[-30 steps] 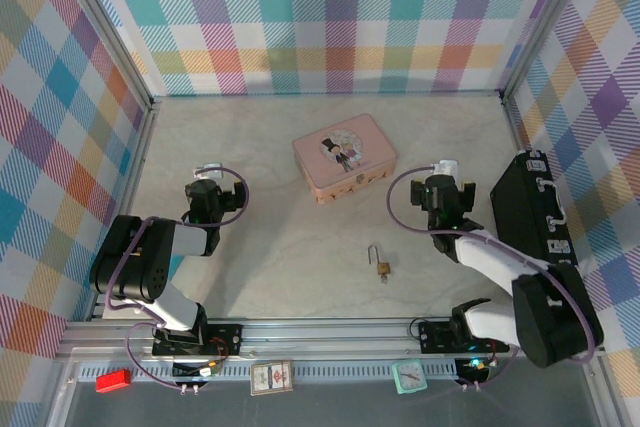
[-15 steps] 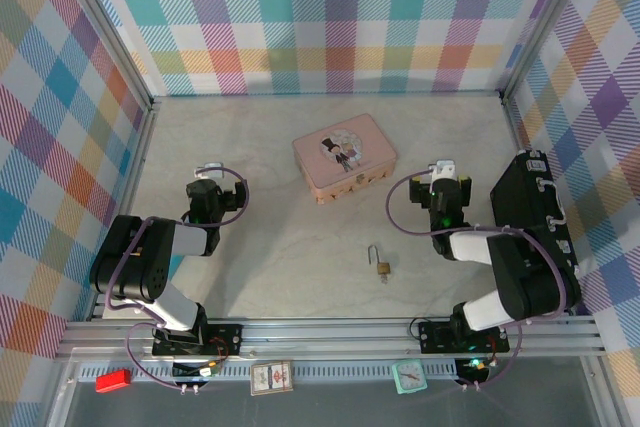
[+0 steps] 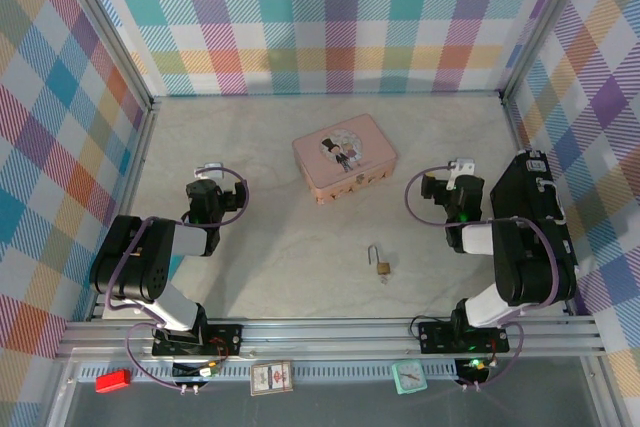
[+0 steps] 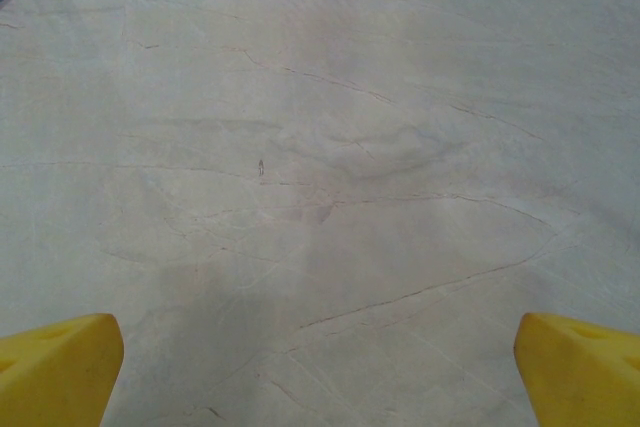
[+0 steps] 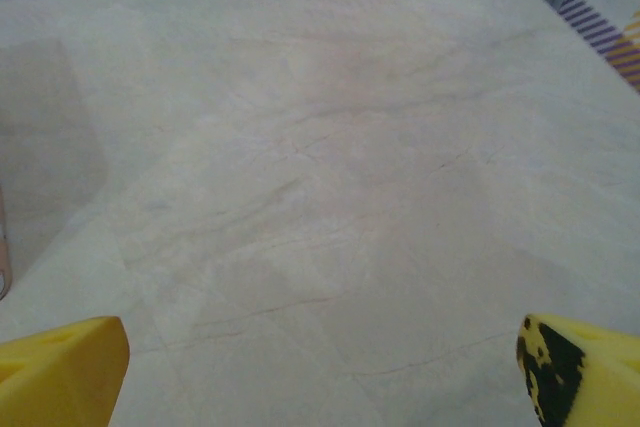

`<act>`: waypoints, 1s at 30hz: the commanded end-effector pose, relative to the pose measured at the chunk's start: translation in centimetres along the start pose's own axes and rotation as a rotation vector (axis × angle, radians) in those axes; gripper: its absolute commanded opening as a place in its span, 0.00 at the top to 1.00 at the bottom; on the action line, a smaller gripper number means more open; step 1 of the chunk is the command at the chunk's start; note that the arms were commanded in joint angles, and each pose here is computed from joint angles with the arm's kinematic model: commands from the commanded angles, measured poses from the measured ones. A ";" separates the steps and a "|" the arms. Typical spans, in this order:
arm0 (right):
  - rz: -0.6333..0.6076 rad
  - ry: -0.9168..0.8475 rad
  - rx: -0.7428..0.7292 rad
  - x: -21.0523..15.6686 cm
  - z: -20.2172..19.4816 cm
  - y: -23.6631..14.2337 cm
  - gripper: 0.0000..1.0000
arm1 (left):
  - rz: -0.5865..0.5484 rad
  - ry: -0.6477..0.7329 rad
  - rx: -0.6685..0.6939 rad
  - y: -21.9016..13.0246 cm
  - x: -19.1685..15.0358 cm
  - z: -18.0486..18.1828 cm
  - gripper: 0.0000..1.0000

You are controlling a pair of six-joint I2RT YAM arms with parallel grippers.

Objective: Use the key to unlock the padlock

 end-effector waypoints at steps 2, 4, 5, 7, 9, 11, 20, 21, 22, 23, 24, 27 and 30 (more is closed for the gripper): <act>-0.050 0.032 0.053 0.9 0.8 -0.1 0.01 | -0.033 -0.023 -0.020 -0.1 0.7 -0.2 0.00; -0.051 0.036 0.042 1.0 0.6 -0.1 0.01 | -0.033 -0.023 -0.020 -0.1 0.7 -0.2 0.00; -0.044 0.036 0.043 0.9 0.7 -0.1 0.01 | -0.034 -0.023 -0.019 -0.1 0.7 -0.2 0.00; -0.045 0.037 0.044 0.9 0.7 -0.1 0.01 | -0.034 -0.023 -0.019 -0.1 0.7 -0.2 0.00; -0.045 0.036 0.044 0.9 0.7 -0.1 0.01 | -0.034 -0.023 -0.020 -0.1 0.7 -0.2 0.00; -0.046 0.035 0.044 0.9 0.7 -0.1 0.01 | -0.034 -0.023 -0.020 -0.1 0.7 -0.2 0.00; -0.045 0.035 0.045 0.9 0.7 -0.1 0.01 | -0.033 -0.022 -0.021 -0.1 0.7 -0.2 0.00; -0.044 0.034 0.044 0.9 0.7 -0.1 0.01 | -0.032 -0.022 -0.020 -0.1 0.7 -0.2 0.00; -0.044 0.036 0.044 0.9 0.7 -0.1 0.01 | -0.032 -0.022 -0.021 -0.1 0.7 -0.2 0.00; -0.043 0.034 0.044 0.9 0.7 -0.1 0.01 | -0.032 -0.022 -0.020 -0.1 0.7 -0.2 0.00; -0.043 0.034 0.044 0.9 0.7 -0.1 0.01 | -0.032 -0.022 -0.021 -0.1 0.7 -0.2 0.00; -0.043 0.034 0.044 0.8 0.7 -0.1 0.01 | -0.032 -0.023 -0.021 -0.1 0.7 -0.2 0.00; -0.044 0.034 0.045 0.9 0.7 -0.1 0.01 | -0.032 -0.023 -0.021 -0.1 0.7 -0.2 0.00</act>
Point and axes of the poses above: each hand's point on the last joint's axis, 136 mm out from that joint toward the fingers, its own y axis out along the fingers, its own z axis along the line the jaws close on, x = y × z, the point moved 1 cm from there along -y, back along the fingers, and after that the axes turned 8 degrees about -y, right-handed, at the moved point
